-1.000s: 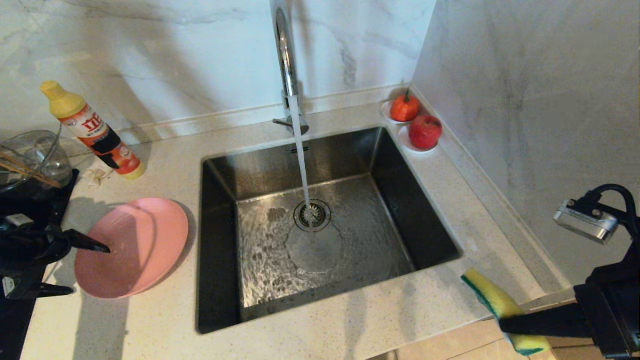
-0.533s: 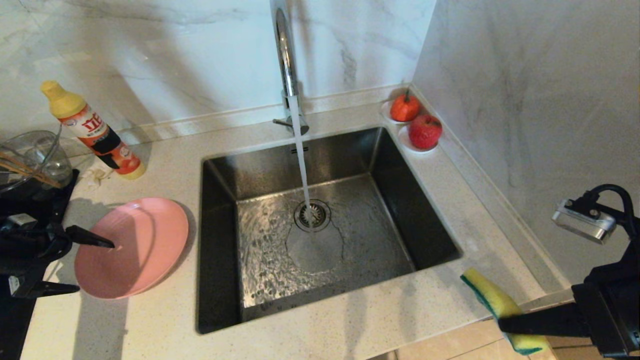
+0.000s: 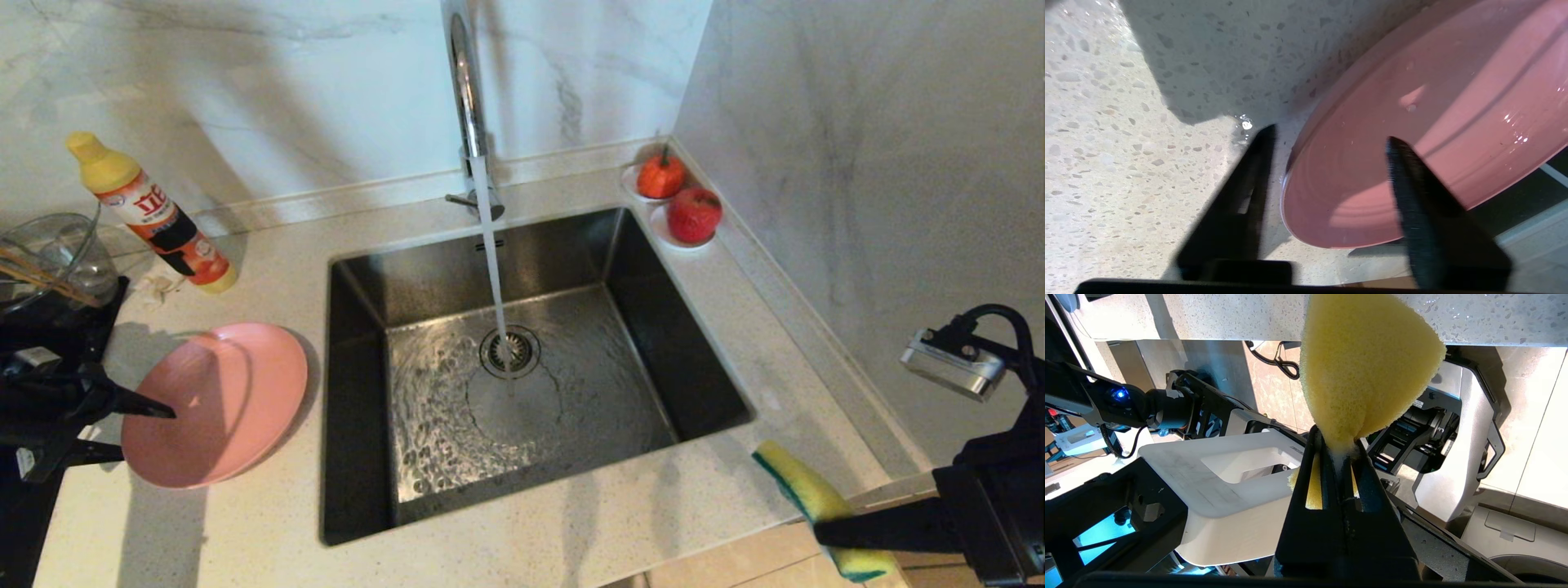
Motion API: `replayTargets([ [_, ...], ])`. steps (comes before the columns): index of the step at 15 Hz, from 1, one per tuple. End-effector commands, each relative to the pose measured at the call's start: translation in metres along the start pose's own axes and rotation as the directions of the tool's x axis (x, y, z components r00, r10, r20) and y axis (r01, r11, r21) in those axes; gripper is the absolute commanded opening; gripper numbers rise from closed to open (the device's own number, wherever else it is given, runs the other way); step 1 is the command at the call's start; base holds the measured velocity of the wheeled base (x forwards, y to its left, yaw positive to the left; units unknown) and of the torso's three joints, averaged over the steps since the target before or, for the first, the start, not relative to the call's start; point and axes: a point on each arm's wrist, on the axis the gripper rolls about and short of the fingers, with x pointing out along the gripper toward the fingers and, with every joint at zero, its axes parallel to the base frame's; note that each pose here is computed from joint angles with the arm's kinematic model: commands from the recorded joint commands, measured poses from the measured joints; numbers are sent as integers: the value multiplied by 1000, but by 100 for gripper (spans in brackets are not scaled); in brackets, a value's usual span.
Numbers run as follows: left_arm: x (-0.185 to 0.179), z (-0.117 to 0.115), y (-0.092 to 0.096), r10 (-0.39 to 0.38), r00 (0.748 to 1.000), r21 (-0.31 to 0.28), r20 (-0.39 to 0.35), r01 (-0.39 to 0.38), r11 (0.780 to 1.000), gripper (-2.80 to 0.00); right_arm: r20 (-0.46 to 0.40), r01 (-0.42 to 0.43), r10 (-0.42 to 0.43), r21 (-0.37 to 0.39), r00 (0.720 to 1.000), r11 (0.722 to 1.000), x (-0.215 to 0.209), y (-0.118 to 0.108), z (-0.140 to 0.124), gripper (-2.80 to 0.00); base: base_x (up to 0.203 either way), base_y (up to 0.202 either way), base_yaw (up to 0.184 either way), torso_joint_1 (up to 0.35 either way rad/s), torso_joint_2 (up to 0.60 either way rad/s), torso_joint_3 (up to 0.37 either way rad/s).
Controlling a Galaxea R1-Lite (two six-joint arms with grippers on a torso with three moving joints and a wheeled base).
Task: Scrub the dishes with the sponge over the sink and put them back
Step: Wash the plate
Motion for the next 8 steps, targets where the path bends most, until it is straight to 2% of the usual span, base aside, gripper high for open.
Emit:
replayTargets([
  [1, 0, 0, 0, -2, 1000, -6, -4, 2, 1000, -280, -1, -3, 3, 1, 1000, 1000, -1, 0, -1, -280, 0, 0, 0, 0, 0, 0],
  [8, -10, -3, -6, -12, 1000, 9, 20, 11, 1000, -280, 6, -6, 6, -1, 1000, 1000, -2, 1, 0, -280, 0, 0, 0, 0, 0, 0],
])
